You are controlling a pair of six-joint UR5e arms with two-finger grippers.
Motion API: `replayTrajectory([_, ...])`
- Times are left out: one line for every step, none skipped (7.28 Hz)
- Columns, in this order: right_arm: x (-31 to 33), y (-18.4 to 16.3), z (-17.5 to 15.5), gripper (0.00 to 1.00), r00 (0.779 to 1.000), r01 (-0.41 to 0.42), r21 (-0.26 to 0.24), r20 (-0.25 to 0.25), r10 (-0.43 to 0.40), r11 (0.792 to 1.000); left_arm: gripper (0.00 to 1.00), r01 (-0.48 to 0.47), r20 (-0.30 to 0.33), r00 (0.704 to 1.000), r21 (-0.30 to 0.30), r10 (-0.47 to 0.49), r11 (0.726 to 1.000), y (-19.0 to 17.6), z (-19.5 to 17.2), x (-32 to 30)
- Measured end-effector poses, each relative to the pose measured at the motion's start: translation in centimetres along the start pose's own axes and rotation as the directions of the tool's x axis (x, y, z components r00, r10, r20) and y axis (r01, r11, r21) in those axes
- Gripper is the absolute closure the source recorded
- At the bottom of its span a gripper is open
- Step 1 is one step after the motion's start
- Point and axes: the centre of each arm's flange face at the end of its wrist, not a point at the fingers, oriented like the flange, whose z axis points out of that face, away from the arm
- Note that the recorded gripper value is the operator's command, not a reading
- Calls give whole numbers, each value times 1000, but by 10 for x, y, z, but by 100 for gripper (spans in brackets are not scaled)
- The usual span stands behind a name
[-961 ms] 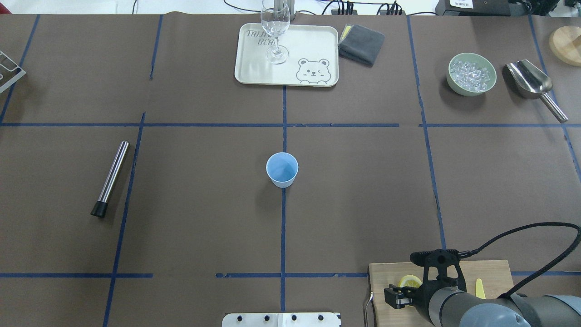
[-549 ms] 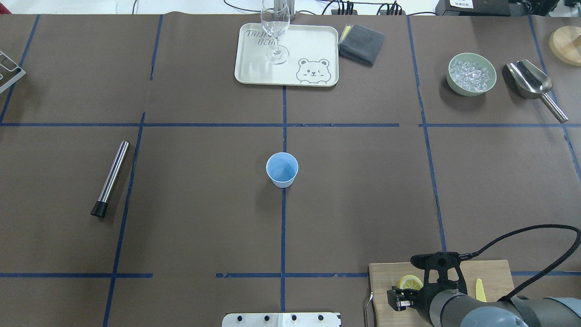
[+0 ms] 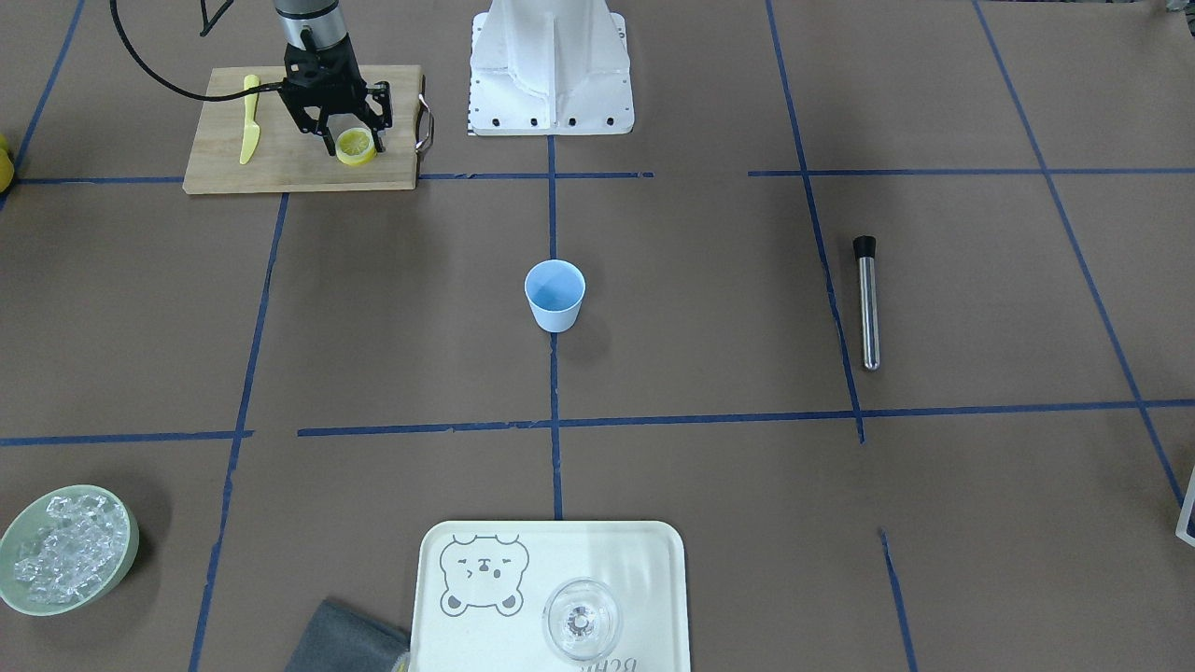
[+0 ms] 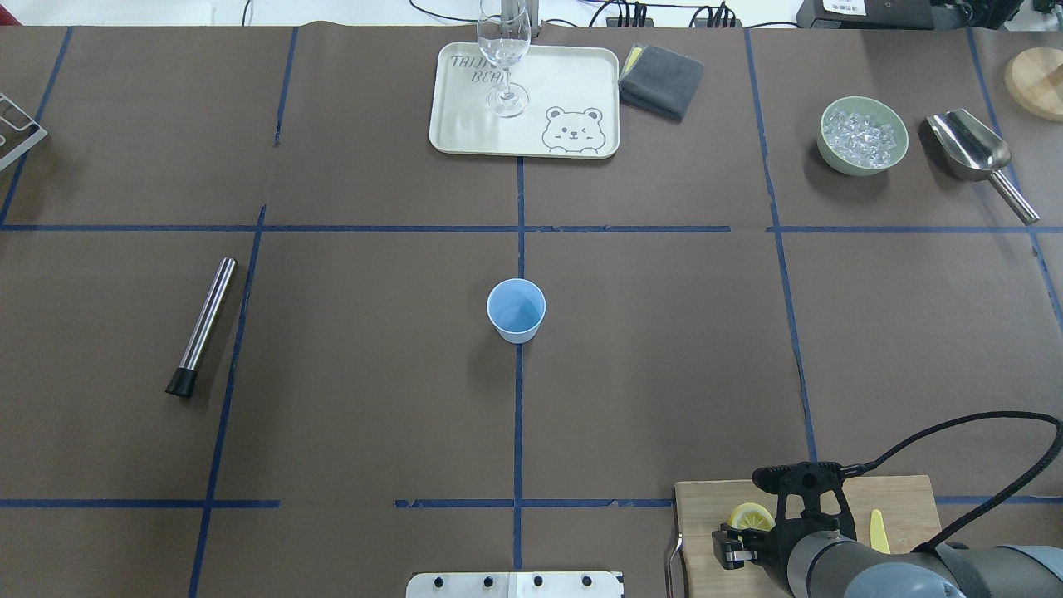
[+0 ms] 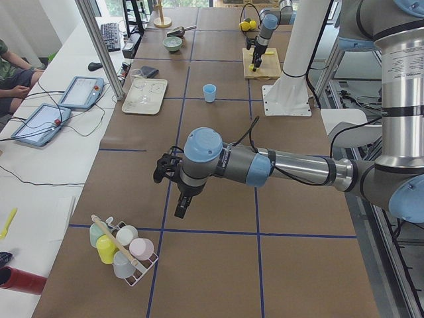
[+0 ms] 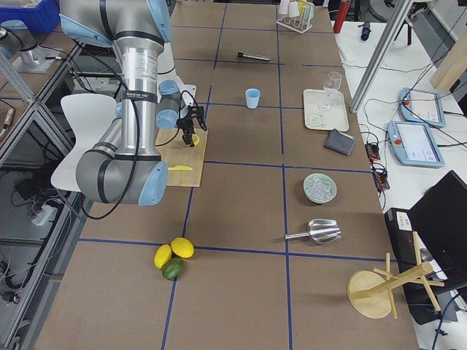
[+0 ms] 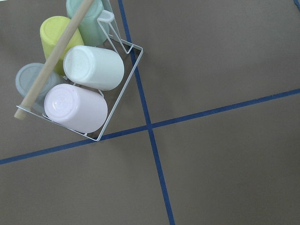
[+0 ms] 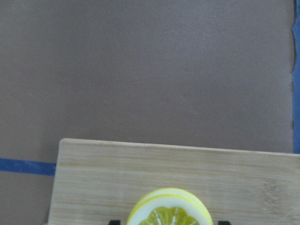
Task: Squeeze lemon into cup
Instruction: 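Grasp one lemon slice with the right gripper and lift it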
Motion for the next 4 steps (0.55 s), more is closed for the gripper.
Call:
replayTrajectory([0,0,0,94,1000,0,-1,0,0,1000,0,0,0,1000,1,0,1000,0,0,0])
replayTrajectory([0,0,0,95,1000,1,-1,0,-1,1000,0,0,0,1000,1,0,1000,0,0,0])
replayTrajectory([-1,-1,-2,95,1000,0,0,4,0,1000,0,-1,0,1000,1,1,1000,0,0,0])
replayTrajectory([-2,-2,-5,94,1000,-3,1,10,3,1000,0,0,0,1000,1,0,1000,0,0,0])
